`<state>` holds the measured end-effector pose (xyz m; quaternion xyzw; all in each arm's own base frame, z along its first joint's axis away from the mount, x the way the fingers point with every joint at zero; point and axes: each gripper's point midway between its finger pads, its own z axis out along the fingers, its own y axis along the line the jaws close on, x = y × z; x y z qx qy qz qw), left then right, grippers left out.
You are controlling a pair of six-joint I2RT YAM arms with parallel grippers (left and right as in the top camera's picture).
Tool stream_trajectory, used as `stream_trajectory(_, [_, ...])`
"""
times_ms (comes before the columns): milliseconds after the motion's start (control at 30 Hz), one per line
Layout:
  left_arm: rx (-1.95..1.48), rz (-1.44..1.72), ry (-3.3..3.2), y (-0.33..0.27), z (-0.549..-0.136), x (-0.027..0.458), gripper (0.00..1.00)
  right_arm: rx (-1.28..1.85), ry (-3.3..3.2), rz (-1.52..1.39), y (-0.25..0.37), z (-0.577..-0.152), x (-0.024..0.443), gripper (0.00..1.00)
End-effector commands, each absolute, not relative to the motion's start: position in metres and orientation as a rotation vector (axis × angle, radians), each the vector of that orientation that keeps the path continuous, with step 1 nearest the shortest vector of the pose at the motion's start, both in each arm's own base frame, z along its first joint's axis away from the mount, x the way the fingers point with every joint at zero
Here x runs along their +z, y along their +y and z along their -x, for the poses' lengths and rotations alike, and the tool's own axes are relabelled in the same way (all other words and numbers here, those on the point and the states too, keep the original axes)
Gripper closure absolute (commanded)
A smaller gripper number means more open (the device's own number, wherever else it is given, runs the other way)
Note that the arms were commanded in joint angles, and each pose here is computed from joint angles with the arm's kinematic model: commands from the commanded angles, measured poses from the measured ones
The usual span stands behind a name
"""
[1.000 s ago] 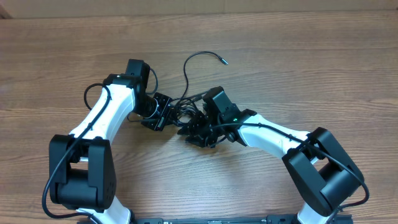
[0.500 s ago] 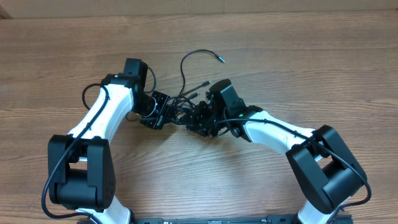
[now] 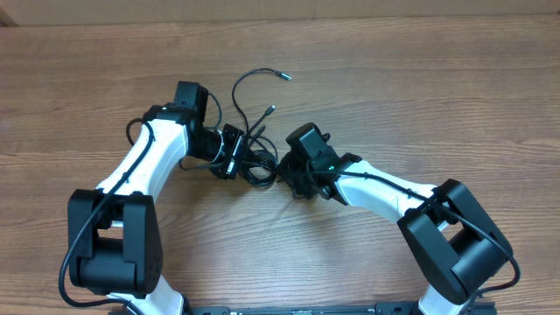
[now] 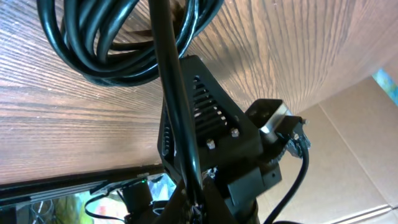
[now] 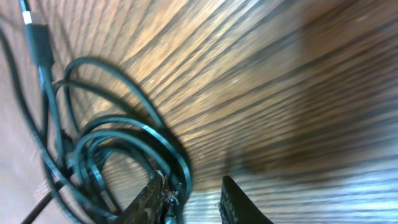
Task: Untangle cables
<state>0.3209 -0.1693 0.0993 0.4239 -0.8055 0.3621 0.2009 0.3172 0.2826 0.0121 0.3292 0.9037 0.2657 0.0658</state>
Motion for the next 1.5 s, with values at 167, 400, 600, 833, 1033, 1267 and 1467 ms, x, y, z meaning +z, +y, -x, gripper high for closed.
stream_trajectory(167, [0.880, -1.241, -2.862, -0.100, -0.347, 0.136, 0.96, 1.168, 2.816, -0.696, 0.282, -0.327, 0.045, 0.61])
stream_trajectory(400, [0.285, -1.016, -3.117, -0.059, -0.336, 0.088, 0.71, 1.092, 2.877, -0.499, 0.285, -0.310, 0.037, 0.61])
stream_trajectory(600, [0.090, -0.872, -3.163, -0.038, -0.329, 0.100, 0.33, 1.045, 2.840, -0.307, 0.293, -0.330, 0.066, 0.62])
stream_trajectory(833, [0.269, -0.757, -3.030, -0.049, -0.321, 0.075, 0.11, 0.971, 2.707, -0.250, 0.309, -0.347, 0.070, 0.64])
stream_trajectory(1033, [0.432, -0.773, -2.977, -0.016, -0.317, 0.079, 0.00, 0.834, 2.565, -0.173, 0.344, -0.355, 0.055, 0.67])
stream_trajectory(1267, [0.396, -0.611, -2.941, -0.045, -0.293, 0.062, 0.00, 0.804, 2.621, -0.218, 0.344, -0.350, 0.028, 0.70])
stream_trajectory(1467, [0.382, -0.664, -2.935, -0.074, -0.287, 0.037, 0.40, 0.950, 2.797, -0.324, 0.336, -0.329, 0.020, 0.71])
